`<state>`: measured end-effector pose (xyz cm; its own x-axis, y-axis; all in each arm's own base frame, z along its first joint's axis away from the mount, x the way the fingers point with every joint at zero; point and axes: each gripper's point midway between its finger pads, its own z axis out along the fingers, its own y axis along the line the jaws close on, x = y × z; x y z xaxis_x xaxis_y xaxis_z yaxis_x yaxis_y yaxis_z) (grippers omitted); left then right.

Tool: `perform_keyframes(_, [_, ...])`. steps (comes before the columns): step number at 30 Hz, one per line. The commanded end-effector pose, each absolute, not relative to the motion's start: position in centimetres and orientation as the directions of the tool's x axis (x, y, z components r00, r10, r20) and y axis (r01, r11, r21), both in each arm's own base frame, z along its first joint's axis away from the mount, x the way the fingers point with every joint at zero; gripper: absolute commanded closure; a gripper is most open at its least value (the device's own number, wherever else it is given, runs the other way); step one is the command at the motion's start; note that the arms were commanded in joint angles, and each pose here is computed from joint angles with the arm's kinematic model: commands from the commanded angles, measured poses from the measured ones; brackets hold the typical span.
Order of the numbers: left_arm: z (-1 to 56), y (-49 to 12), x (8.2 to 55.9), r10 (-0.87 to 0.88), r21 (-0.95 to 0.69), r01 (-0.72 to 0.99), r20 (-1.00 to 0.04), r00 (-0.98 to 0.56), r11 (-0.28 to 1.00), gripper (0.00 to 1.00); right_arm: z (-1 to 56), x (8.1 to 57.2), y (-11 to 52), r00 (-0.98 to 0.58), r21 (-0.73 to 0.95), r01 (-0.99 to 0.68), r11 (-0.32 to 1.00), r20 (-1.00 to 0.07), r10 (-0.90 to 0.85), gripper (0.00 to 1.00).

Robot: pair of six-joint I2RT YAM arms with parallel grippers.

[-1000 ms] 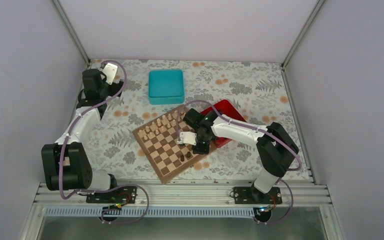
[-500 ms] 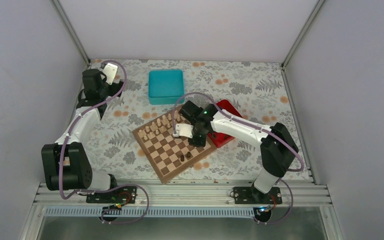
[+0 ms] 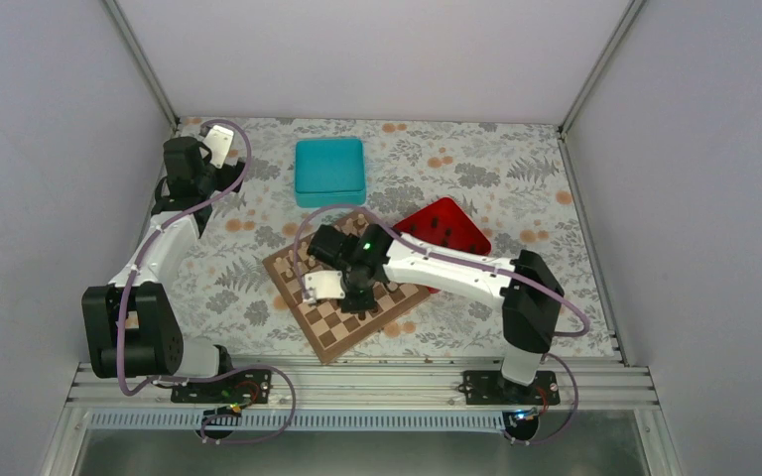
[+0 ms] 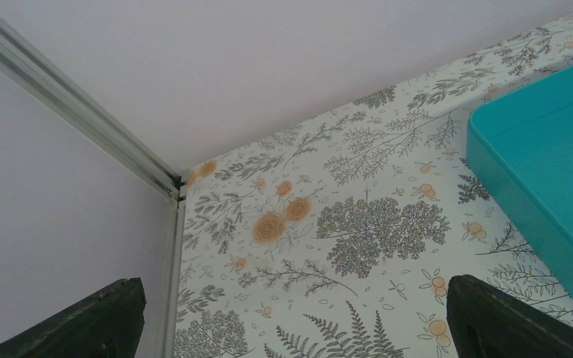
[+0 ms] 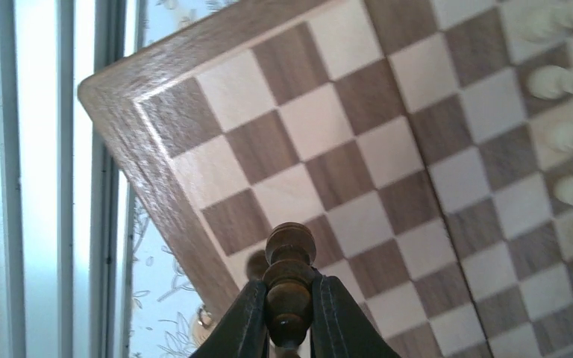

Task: Set up the chess pieces on the board
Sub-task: Place the chess piece on the chessboard.

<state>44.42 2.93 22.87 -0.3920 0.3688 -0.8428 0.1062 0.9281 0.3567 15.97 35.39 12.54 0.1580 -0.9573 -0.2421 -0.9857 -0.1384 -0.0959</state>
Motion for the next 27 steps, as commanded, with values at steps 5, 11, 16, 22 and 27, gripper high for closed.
perform_keyframes(5, [23.6,3.0,44.3,0.369,0.356,0.106,-0.851,-0.373,0.929,0.00,9.6,12.4,35.8,0.209,-0.025,-0.978,-0.208,-0.188,-0.960,0.91])
perform_keyframes(11, [23.4,2.9,44.3,0.368,0.354,0.109,-0.851,-0.375,0.929,0.00,7.7,10.8,36.1,0.243,0.004,-0.969,-0.247,-0.164,-0.956,0.91])
perform_keyframes(16, [23.5,3.0,44.2,0.369,0.356,0.105,-0.851,-0.374,0.928,0.00,7.0,10.4,36.6,0.262,0.012,-0.963,-0.268,-0.161,-0.952,0.91])
perform_keyframes(22, [23.4,3.0,44.2,0.368,0.356,0.104,-0.850,-0.375,0.929,0.00,6.4,10.5,36.9,0.267,0.009,-0.962,-0.272,-0.156,-0.951,0.91])
perform_keyframes(27, [23.4,2.9,44.2,0.368,0.355,0.107,-0.851,-0.375,0.929,0.00,6.4,10.3,36.9,0.266,0.015,-0.962,-0.272,-0.162,-0.950,0.91])
